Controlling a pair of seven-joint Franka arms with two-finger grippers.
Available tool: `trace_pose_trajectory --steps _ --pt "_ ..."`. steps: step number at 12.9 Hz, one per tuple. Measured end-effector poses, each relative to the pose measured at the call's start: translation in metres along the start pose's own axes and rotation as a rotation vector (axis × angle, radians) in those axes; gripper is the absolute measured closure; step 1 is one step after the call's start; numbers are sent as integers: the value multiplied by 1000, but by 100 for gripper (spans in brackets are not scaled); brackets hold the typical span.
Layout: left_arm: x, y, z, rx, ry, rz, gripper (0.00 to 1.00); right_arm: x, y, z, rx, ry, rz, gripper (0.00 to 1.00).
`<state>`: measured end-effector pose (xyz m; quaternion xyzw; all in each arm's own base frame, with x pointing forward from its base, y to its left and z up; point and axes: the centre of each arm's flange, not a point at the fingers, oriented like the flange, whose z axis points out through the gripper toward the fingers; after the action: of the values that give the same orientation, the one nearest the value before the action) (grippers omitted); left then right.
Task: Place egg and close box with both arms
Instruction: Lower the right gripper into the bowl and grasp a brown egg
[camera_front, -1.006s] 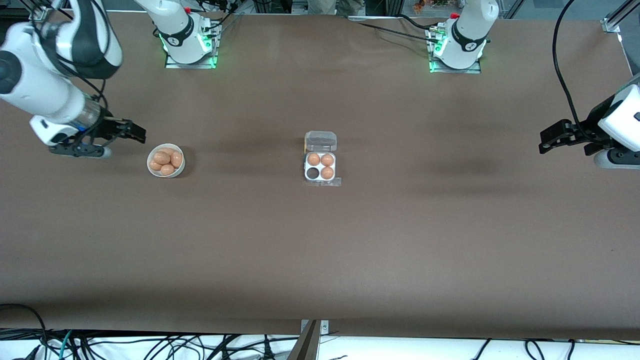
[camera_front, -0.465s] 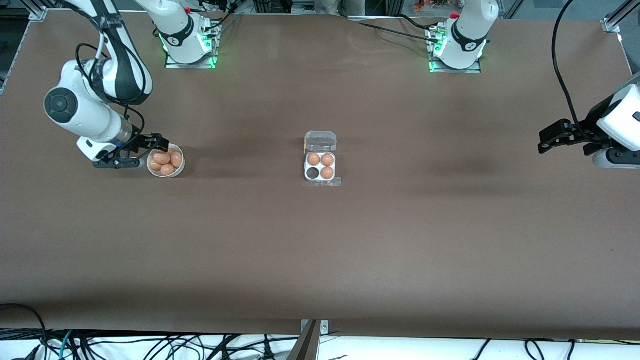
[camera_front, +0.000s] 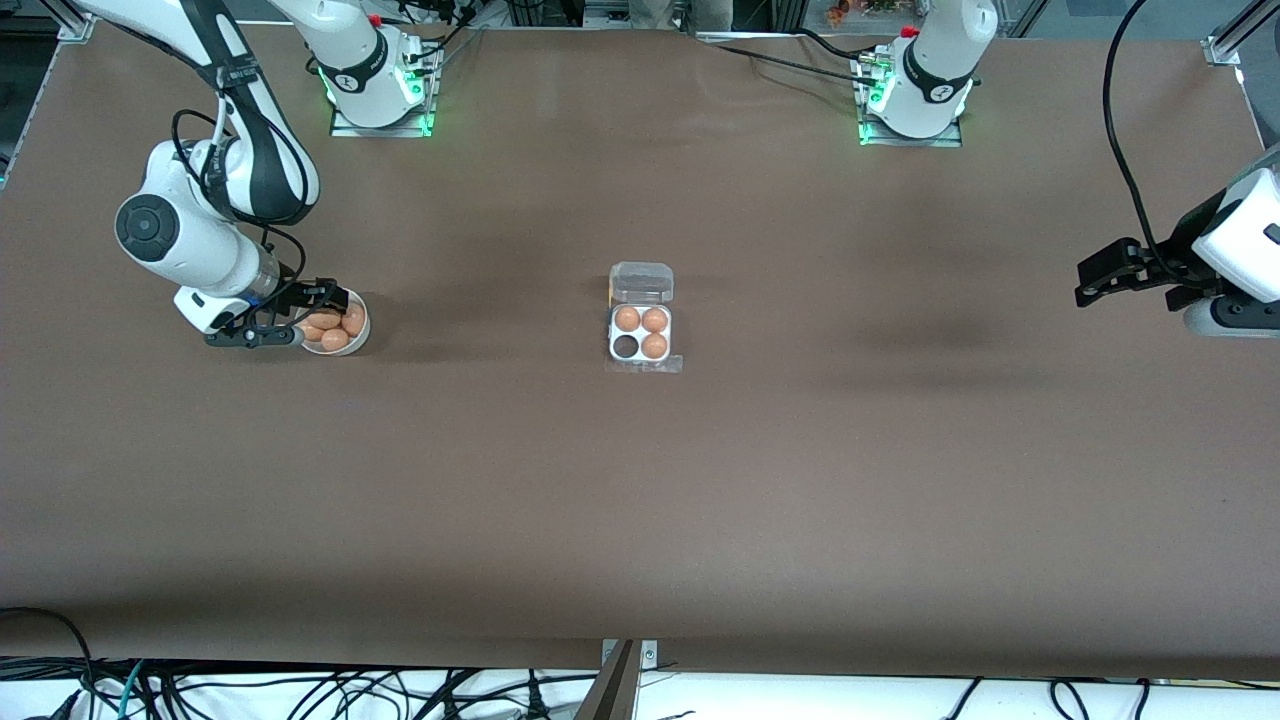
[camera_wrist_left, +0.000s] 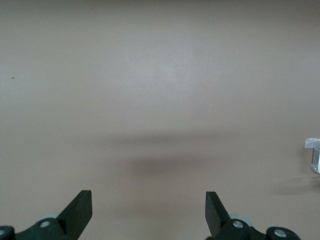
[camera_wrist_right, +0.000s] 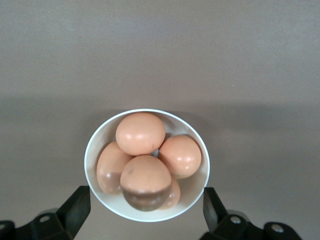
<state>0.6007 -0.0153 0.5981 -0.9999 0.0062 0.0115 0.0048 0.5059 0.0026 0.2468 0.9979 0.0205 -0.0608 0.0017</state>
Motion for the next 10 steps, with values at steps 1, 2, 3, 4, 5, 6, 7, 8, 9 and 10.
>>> trace_pose_trajectory --steps 1,2,3,4,5,6,7,8,9,10 --pt "0 -2 1 0 -2 -3 0 0 0 3 0 0 -4 0" --pt "0 -4 1 0 -3 -7 0 1 0 5 1 0 -8 0" --pt "0 -6 1 0 -3 -11 0 1 0 6 1 1 -11 0" --pt "1 -8 2 0 -4 -14 0 2 0 7 1 3 -13 0" --pt "1 -9 2 0 -4 -15 0 2 0 8 1 4 -15 1" --pt "1 -9 2 0 -4 -15 0 2 0 9 1 3 -17 2" --pt "1 -9 2 0 -5 -15 0 2 0 10 1 2 -19 4" --pt "1 -9 2 0 -5 -15 0 2 0 11 1 1 -19 15" --pt "1 -9 3 0 -6 -15 0 2 0 11 1 1 -20 28" --pt "1 -9 3 0 -6 -15 0 2 0 11 1 2 -20 42"
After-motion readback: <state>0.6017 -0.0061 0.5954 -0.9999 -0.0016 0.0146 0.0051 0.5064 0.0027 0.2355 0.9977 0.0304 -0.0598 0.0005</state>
